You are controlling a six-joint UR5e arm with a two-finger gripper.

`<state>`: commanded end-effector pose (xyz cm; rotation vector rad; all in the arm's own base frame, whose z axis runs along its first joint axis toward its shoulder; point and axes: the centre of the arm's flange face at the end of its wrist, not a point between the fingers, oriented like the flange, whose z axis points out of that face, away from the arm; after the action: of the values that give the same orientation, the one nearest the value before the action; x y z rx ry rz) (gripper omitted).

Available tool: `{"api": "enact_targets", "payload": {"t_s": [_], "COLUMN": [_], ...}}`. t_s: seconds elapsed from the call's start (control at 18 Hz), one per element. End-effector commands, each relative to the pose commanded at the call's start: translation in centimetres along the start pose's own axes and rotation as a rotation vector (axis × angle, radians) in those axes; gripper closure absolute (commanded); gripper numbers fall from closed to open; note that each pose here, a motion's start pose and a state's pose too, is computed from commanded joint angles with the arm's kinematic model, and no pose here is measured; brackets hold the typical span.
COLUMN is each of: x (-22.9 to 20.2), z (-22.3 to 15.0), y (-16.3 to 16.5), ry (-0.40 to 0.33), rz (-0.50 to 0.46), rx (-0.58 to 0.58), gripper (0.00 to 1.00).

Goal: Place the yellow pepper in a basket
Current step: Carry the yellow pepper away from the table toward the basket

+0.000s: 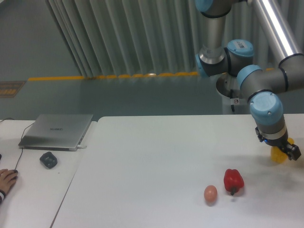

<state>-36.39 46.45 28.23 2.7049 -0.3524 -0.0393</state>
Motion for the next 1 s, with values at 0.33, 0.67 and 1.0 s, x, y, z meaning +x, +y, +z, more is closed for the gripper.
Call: {"api": "enact_targets", "payload": {"t_s": [0.33, 0.67, 1.0], "x": [0.1, 0.5, 0.8], "z": [0.8, 1.5, 1.6], "y": [-0.3, -0.8, -1.2], "ry": [0.013, 0.021, 0.006], "rz": [0.004, 0.018, 0.037], "rx": [-0.009, -0.025, -0.059], "gripper": [0.0, 0.0, 0.24]}}
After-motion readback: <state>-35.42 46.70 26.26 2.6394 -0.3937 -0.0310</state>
